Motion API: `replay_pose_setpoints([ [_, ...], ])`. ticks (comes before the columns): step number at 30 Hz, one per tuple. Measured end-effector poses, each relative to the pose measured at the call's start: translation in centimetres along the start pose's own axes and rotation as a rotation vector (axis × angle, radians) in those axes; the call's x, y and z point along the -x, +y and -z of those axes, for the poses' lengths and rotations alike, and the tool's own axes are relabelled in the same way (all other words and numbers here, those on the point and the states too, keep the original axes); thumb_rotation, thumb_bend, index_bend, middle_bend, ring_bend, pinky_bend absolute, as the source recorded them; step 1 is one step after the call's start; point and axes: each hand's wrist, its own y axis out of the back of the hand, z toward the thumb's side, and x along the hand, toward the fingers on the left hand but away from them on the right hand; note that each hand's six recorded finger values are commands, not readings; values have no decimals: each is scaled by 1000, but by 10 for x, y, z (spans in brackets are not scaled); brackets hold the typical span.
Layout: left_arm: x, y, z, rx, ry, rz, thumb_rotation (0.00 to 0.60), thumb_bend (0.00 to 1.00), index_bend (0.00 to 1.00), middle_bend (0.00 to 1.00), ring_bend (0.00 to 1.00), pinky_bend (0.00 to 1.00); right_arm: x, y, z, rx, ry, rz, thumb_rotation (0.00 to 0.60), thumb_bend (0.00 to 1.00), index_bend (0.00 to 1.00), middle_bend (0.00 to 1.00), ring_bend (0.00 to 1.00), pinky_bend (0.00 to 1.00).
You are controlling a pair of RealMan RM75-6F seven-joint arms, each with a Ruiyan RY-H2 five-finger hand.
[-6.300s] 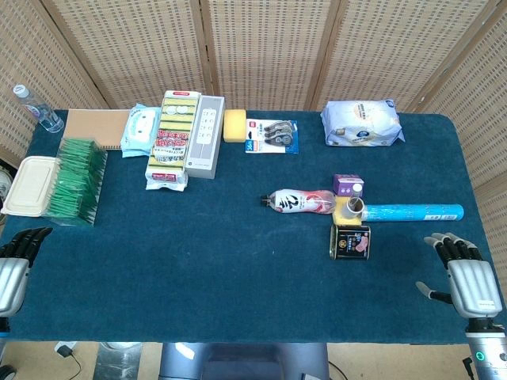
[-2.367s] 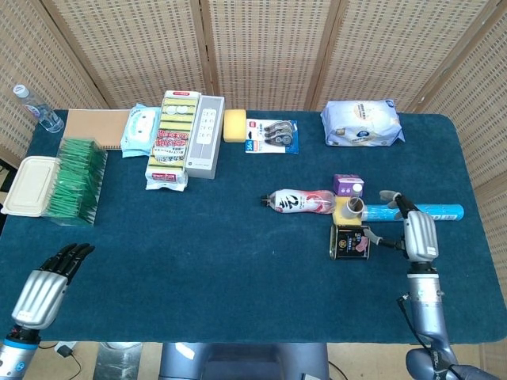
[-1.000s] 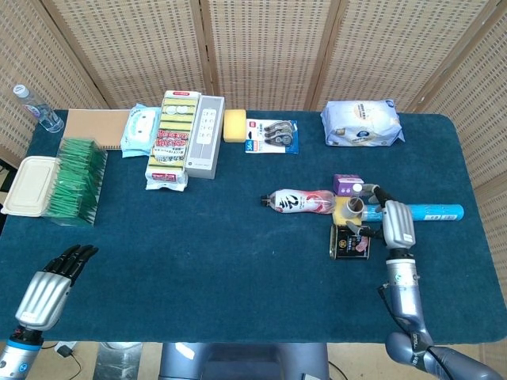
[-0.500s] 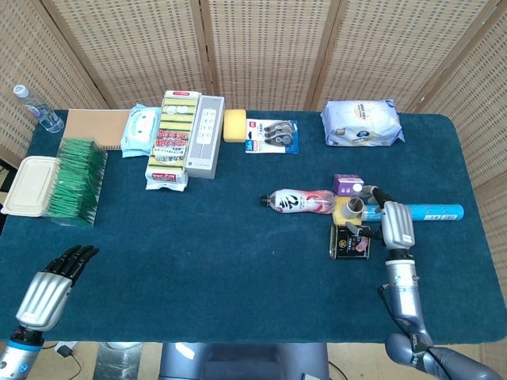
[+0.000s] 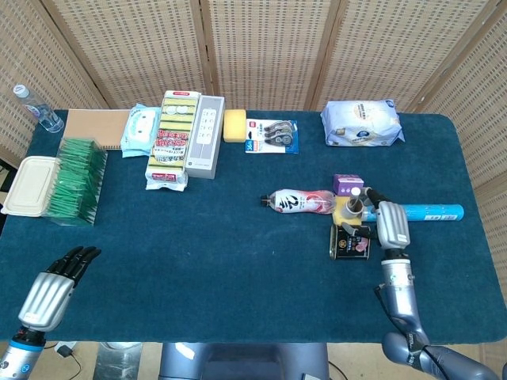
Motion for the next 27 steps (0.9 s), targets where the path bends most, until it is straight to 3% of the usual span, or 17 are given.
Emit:
replay_pose_setpoints([
  [20, 0, -3, -3, 2, -5, 12, 600, 178, 102, 178, 148, 329, 14, -7, 0, -36, -4, 9, 544, 190, 366, 427, 480, 484],
  [27, 0, -2, -3, 3, -8, 9, 600, 178, 102, 178, 148, 329, 17, -7, -2, -42, 3, 19, 598, 202, 382, 441, 503, 496],
])
